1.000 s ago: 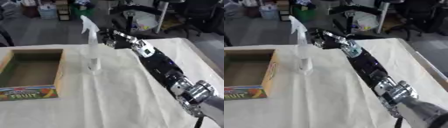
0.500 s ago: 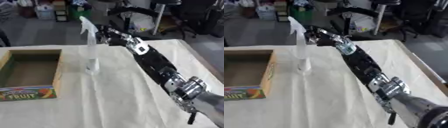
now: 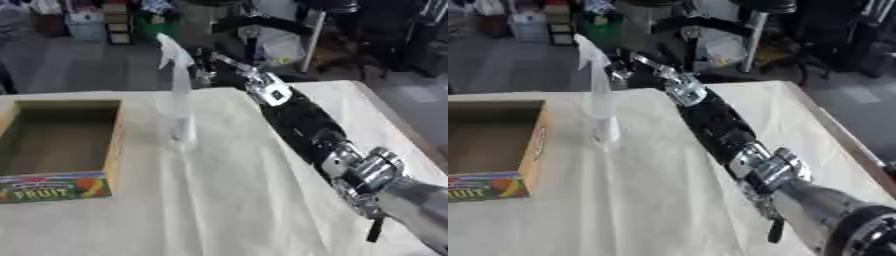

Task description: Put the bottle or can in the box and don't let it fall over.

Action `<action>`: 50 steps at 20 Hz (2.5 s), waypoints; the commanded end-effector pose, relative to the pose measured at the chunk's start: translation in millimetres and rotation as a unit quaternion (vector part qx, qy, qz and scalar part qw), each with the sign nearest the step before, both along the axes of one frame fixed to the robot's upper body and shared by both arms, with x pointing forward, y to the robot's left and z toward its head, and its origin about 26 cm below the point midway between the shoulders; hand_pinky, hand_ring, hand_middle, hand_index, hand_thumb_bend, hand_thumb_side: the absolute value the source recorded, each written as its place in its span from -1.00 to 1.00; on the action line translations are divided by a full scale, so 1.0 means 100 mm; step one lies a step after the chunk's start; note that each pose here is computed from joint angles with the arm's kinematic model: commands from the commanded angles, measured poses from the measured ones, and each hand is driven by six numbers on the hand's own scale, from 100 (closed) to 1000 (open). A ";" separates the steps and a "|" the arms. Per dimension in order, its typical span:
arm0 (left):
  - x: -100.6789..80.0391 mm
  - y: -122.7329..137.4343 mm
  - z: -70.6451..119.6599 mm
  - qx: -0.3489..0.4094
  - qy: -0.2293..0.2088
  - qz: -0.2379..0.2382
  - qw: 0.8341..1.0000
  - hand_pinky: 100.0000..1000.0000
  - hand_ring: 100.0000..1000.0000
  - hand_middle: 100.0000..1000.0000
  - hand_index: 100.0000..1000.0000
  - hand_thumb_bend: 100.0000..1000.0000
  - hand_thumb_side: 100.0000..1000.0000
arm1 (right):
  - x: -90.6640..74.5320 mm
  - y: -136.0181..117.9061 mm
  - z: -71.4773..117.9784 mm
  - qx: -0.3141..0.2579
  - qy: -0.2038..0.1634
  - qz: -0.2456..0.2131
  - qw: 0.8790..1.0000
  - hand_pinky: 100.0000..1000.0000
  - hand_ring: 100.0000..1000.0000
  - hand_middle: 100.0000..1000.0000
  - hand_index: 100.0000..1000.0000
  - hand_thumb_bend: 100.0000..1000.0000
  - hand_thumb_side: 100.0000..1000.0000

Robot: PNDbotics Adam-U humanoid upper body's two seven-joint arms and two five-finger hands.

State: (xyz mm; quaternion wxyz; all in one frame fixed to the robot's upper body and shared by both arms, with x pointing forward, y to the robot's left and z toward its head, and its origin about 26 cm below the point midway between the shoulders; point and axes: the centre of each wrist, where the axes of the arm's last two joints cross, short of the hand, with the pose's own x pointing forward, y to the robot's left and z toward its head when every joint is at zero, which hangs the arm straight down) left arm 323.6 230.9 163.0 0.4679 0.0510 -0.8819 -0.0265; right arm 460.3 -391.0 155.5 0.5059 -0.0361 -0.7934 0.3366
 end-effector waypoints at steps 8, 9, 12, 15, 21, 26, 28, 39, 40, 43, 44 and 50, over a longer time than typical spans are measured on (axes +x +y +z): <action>0.01 -0.01 0.08 0.001 -0.015 -0.008 1.000 0.45 0.46 0.14 0.55 -0.06 0.05 | -0.01 -0.10 0.16 -0.010 -0.019 -0.015 1.000 1.00 1.00 1.00 1.00 -1.00 -0.19; 0.00 -0.01 0.08 0.001 -0.015 -0.007 1.000 0.45 0.46 0.14 0.55 -0.06 0.05 | -0.02 -0.11 0.13 -0.012 -0.017 -0.016 1.000 1.00 1.00 1.00 1.00 -1.00 -0.19; 0.00 0.00 0.08 0.001 -0.015 -0.006 1.000 0.45 0.46 0.14 0.55 -0.06 0.05 | -0.02 -0.10 0.09 -0.015 -0.014 -0.016 1.000 1.00 1.00 1.00 1.00 -1.00 -0.20; 0.00 0.01 0.07 0.002 -0.012 -0.004 1.000 0.45 0.46 0.13 0.55 -0.06 0.05 | -0.01 -0.06 0.04 -0.017 -0.009 -0.014 1.000 1.00 1.00 1.00 1.00 -1.00 -0.25; -0.01 0.02 0.07 -0.001 -0.014 0.000 1.000 0.44 0.43 0.12 0.55 -0.07 0.05 | 0.02 0.04 0.03 -0.022 -0.009 -0.006 1.000 1.00 1.00 1.00 1.00 -1.00 -0.21; -0.02 0.06 0.11 -0.003 -0.022 0.012 1.000 0.42 0.42 0.11 0.55 -0.07 0.05 | -0.02 0.00 0.04 -0.027 -0.014 -0.005 1.000 1.00 1.00 1.00 1.00 -1.00 -0.22; -0.02 0.07 0.12 -0.004 -0.026 0.017 1.000 0.42 0.41 0.11 0.55 -0.07 0.05 | -0.03 -0.01 0.05 -0.027 -0.017 -0.003 0.999 1.00 1.00 1.00 1.00 -1.00 -0.22; -0.04 0.13 0.15 -0.006 -0.035 0.037 0.999 0.38 0.37 0.10 0.55 -0.07 0.06 | -0.03 0.05 0.06 -0.023 -0.013 0.005 1.000 1.00 1.00 1.00 1.00 -1.00 -0.23; -0.04 0.13 0.16 -0.006 -0.038 0.041 0.998 0.38 0.37 0.10 0.55 -0.07 0.06 | -0.03 0.06 0.05 -0.023 -0.012 0.006 1.000 1.00 1.00 1.00 1.00 -1.00 -0.23; -0.05 0.14 0.20 -0.008 -0.049 0.051 0.997 0.37 0.37 0.10 0.55 -0.07 0.06 | -0.04 0.05 0.01 -0.025 -0.006 0.002 1.000 1.00 1.00 1.00 1.00 -1.00 -0.23; -0.06 0.15 0.22 -0.009 -0.052 0.054 0.997 0.37 0.37 0.10 0.55 -0.07 0.06 | -0.04 0.05 -0.01 -0.026 -0.003 0.000 1.000 1.00 1.00 1.00 1.00 -1.00 -0.23; -0.08 0.13 0.27 -0.018 -0.065 0.061 0.996 0.43 0.40 0.10 0.55 -0.08 0.05 | -0.05 0.02 -0.03 -0.031 -0.002 -0.015 0.999 1.00 1.00 1.00 1.00 -1.00 -0.22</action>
